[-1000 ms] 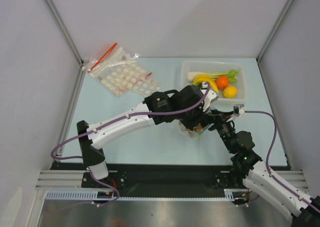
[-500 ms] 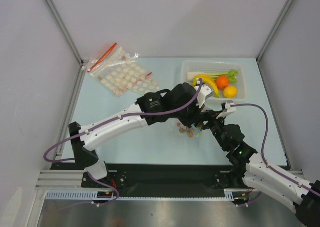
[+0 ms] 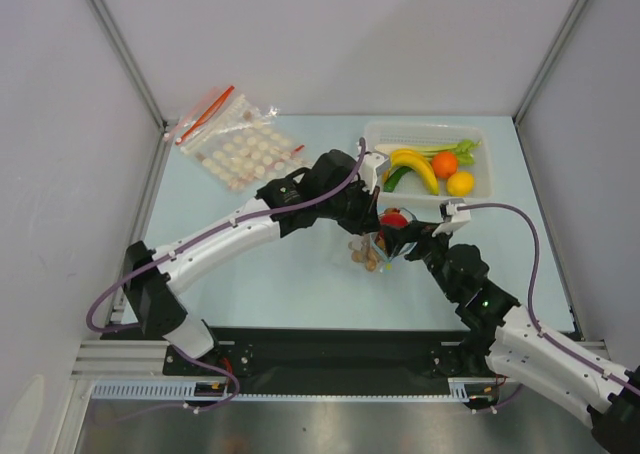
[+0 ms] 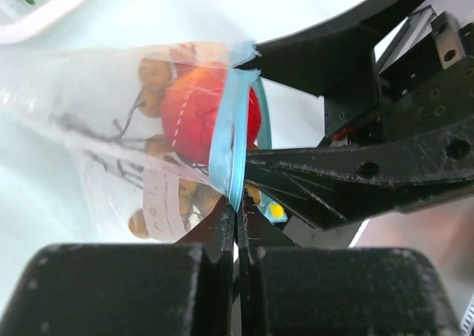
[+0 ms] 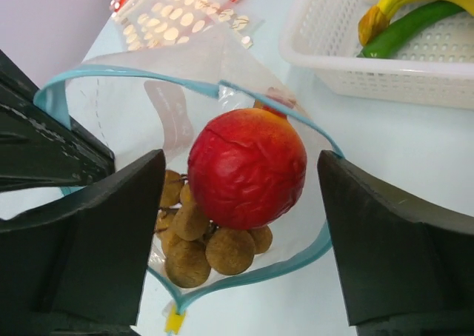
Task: Place the food in the zip-top bag and seal the zipper
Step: Place the fake fruit at the center of the board.
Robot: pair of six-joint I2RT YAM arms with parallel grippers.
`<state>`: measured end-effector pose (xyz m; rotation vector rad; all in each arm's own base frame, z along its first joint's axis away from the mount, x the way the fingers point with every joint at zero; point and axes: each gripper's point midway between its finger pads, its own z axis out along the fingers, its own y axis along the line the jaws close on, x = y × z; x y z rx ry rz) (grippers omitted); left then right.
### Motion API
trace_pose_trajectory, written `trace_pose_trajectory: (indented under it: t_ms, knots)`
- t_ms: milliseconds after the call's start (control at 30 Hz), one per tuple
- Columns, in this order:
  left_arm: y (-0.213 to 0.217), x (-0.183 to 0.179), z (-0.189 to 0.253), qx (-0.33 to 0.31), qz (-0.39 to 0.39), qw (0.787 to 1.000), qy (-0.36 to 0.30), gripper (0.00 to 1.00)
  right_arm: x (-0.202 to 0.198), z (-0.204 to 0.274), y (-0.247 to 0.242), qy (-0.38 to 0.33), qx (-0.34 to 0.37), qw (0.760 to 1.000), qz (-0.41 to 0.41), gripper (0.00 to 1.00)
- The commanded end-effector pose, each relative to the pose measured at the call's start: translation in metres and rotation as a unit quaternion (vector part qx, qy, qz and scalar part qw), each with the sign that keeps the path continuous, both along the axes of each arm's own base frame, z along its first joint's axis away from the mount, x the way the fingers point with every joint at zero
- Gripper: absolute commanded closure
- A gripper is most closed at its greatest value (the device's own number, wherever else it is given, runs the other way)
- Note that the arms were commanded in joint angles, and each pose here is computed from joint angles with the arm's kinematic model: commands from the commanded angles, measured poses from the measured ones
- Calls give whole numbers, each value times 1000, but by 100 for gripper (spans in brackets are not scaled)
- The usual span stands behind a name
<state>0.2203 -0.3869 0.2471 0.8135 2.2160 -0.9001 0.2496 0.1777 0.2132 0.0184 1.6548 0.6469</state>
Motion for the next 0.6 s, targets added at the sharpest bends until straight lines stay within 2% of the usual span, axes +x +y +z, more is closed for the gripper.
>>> trace_pose_trajectory:
  t_ms: [0,100,200,333,567]
  knots:
    - [-12,-4,24,-58,-22,998,-8,100,1,20,4,-15,3,1000,6,5]
    - [-14,-5,23,-60,-27,998,-5,100,2,20,5,-11,1,1000,8,3]
    - [-12,-4,21,-58,-21,998,-6,99,1,21,4,-14,-1,1000,9,7]
    - [-11,0,16,-58,-16,998,-2,100,-4,29,-3,-22,0,1000,5,19]
    - [-7,11,3,-70,-8,997,17,100,-9,38,-10,-28,4,1000,-1,29]
